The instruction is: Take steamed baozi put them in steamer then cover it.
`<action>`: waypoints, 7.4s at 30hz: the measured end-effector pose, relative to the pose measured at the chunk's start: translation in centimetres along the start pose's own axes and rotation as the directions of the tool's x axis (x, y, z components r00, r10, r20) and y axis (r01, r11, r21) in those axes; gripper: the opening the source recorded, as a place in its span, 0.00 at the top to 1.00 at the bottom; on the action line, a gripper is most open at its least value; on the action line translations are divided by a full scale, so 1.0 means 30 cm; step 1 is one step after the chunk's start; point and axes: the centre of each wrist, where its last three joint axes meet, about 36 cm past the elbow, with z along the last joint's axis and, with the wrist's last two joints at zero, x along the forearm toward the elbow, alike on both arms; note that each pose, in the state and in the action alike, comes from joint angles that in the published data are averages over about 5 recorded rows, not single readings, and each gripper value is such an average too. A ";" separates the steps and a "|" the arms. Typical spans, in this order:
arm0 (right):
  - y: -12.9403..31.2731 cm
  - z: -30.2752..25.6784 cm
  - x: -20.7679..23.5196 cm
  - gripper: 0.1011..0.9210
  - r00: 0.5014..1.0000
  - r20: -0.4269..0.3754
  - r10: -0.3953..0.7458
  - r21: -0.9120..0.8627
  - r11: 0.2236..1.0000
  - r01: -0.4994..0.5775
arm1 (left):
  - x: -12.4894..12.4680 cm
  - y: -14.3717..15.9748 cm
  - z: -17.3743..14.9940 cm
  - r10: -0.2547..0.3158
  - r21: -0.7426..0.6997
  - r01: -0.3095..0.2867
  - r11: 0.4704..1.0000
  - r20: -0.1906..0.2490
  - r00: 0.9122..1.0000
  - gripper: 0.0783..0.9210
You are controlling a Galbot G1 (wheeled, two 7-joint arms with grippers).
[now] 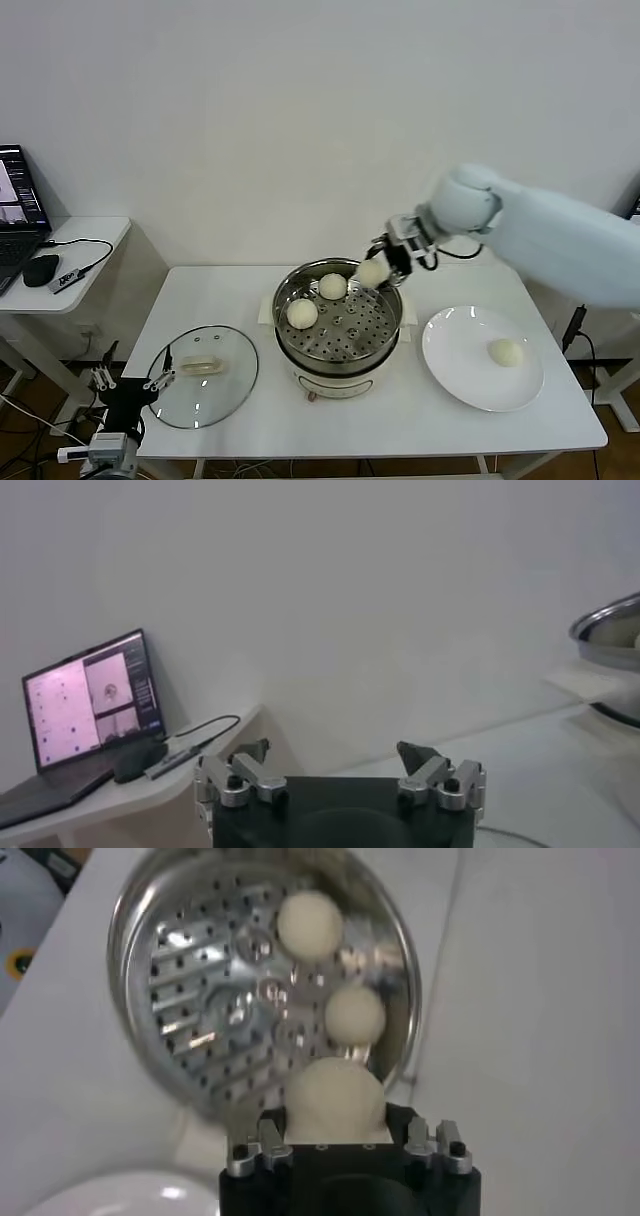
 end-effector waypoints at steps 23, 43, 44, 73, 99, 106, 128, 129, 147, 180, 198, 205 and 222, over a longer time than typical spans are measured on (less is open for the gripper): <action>0.057 -0.223 -0.246 0.36 0.984 0.002 -0.178 0.567 0.811 0.146 | 0.014 -0.017 -0.002 -0.024 0.035 0.024 0.999 -0.002 1.000 0.12; 0.063 -0.228 -0.233 0.13 0.985 -0.014 -0.171 0.670 0.730 0.136 | 0.008 -0.025 0.000 -0.021 0.039 0.021 0.999 0.001 1.000 0.12; 0.058 -0.226 -0.222 0.12 0.986 -0.013 -0.164 0.668 0.733 0.131 | 0.008 -0.024 -0.001 -0.021 0.039 0.021 0.999 0.002 1.000 0.12; 0.249 0.336 0.191 0.12 0.981 -0.195 -0.010 -0.137 0.990 -0.017 | -0.015 -0.020 -0.040 0.033 0.006 -0.034 0.999 0.049 0.998 0.12; 0.708 0.824 0.009 0.12 0.931 -0.308 -0.193 -0.493 0.870 0.017 | 0.005 -0.015 -0.005 0.039 -0.024 -0.038 0.999 0.011 0.999 0.12; 0.731 0.869 -0.078 0.12 0.927 -0.311 -0.209 -0.524 0.851 0.016 | 0.002 -0.017 0.004 0.039 -0.026 -0.039 0.999 0.005 0.999 0.12; 0.758 0.925 -0.216 0.33 0.908 -0.335 -0.251 -0.574 0.819 0.015 | -0.010 -0.021 0.023 0.040 -0.026 -0.040 0.999 -0.006 0.999 0.12; 0.757 0.926 -0.214 0.34 0.908 -0.335 -0.253 -0.575 0.818 0.016 | -0.010 -0.021 0.022 0.040 -0.025 -0.040 0.999 -0.005 0.999 0.12; 0.575 0.845 0.042 0.37 0.918 -0.345 -0.196 -0.540 0.841 -0.023 | -0.005 -0.016 0.004 0.049 -0.037 -0.049 0.998 0.010 0.999 0.12; 0.002 -0.004 -0.007 0.35 0.996 -0.081 -0.037 -0.466 0.885 -0.005 | -0.045 -0.039 0.011 0.036 -0.002 -0.036 0.999 0.017 0.999 0.12; 0.041 -0.021 -0.227 0.35 0.985 -0.140 -0.104 -0.505 0.863 0.019 | -0.054 -0.044 0.026 0.030 0.001 -0.030 1.000 0.010 0.999 0.12; 0.049 -0.011 -0.255 0.32 0.981 -0.161 -0.105 -0.508 0.861 0.008 | -0.051 -0.047 0.026 0.030 0.002 -0.030 1.000 0.009 1.000 0.12; 0.046 -0.023 -0.124 0.12 0.994 -0.108 -0.005 -0.522 0.851 -0.052 | -0.049 -0.050 0.012 0.033 0.002 -0.033 0.999 0.019 0.999 0.12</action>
